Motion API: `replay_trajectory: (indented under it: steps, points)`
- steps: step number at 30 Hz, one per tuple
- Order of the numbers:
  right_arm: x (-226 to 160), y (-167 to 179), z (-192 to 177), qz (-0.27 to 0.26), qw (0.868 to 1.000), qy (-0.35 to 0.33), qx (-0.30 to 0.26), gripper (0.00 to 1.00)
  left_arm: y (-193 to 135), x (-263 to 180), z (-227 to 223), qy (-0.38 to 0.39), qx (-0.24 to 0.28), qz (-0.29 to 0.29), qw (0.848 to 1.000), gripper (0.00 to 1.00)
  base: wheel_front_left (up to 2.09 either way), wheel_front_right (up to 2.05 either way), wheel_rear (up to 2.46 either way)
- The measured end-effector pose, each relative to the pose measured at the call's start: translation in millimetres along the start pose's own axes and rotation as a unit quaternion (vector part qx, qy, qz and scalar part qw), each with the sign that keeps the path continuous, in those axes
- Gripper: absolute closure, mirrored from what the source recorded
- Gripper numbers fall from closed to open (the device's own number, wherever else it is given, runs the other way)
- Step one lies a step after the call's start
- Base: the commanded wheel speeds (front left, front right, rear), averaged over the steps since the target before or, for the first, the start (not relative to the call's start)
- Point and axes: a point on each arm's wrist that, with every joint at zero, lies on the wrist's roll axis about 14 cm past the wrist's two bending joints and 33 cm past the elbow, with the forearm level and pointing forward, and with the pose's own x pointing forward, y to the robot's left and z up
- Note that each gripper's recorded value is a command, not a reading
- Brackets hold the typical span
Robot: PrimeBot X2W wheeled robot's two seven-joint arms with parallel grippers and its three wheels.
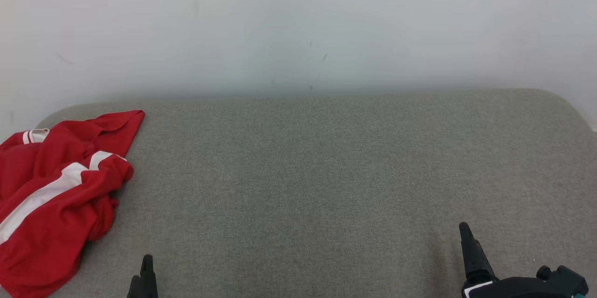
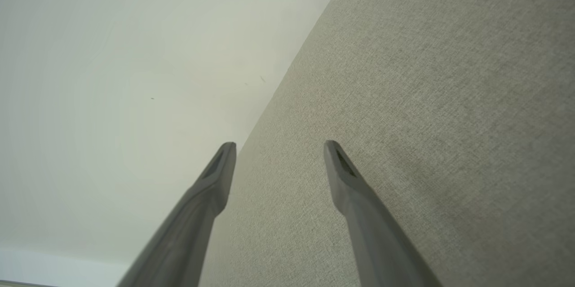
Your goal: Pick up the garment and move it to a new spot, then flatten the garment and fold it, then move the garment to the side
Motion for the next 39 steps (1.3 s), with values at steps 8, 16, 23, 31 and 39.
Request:
replay_trajectory:
  steps: [8, 16, 23, 31, 39]
  points:
    - [-3, 2, 2, 0.007, 0.996, -0.005, -0.087, 0.0, -5, -4, -8, 0.008, 0.102, -0.013, 0.995, 0.0, 0.0, 0.0, 0.0]
    - [-7, -1, 1, 0.006, 0.985, -0.005, -0.17, 0.0, -6, -8, -12, 0.007, 0.19, -0.015, 0.982, 0.0, 0.0, 0.0, 0.0]
    - [-10, -5, -2, 0.005, 0.977, -0.001, -0.214, 0.0, -9, -10, -12, 0.002, 0.239, -0.023, 0.971, 0.0, 0.0, 0.0, 0.0]
    - [-11, -4, -6, 0.012, 0.966, 0.002, -0.259, 0.0, -12, -13, -12, -0.005, 0.294, -0.034, 0.955, 0.0, 0.0, 0.0, 0.0]
    - [-14, -5, -10, 0.014, 0.956, 0.005, -0.294, 0.0, -13, -16, -12, -0.01, 0.343, -0.042, 0.938, 0.0, 0.0, 0.0, 0.0]
